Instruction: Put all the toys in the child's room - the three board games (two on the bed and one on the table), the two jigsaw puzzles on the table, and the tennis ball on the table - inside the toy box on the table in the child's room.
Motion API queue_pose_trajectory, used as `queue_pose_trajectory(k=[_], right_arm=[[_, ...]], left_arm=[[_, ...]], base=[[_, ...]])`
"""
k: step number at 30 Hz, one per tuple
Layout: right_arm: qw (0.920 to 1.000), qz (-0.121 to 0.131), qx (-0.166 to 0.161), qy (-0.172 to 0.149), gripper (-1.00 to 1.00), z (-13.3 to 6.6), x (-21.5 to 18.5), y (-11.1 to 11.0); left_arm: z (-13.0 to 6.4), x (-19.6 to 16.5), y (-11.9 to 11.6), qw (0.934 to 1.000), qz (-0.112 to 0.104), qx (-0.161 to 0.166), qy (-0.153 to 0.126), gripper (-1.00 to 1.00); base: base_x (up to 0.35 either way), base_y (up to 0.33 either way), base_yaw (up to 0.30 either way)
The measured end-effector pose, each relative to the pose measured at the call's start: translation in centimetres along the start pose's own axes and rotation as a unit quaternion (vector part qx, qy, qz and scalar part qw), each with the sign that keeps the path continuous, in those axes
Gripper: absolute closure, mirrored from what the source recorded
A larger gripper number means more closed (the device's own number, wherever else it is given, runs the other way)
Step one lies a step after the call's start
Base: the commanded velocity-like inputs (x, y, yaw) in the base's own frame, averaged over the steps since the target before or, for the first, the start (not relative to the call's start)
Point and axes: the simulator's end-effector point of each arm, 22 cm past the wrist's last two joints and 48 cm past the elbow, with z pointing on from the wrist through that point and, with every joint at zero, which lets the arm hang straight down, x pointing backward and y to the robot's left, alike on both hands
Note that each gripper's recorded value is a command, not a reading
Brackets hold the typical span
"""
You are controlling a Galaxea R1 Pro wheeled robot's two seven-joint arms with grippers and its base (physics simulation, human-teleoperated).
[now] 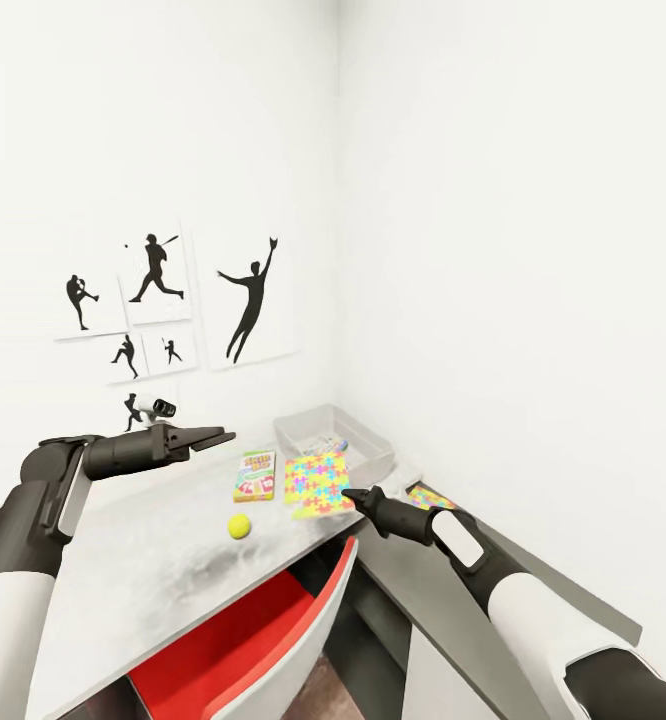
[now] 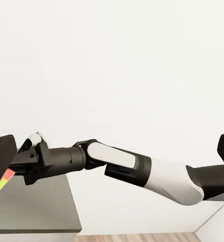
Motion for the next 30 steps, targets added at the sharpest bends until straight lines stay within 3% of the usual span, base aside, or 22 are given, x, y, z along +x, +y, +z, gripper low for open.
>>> queue_pose_trajectory(k=[30], right_arm=[[1.0000,0.000,0.000,0.000,1.00,0.00,-0.01,0.02]], left_arm=[[0.02,-0.06,-0.16,1.0000,0.003,0.000,0.000,-1.00]], base=[[0.137,0.020,-0.027]])
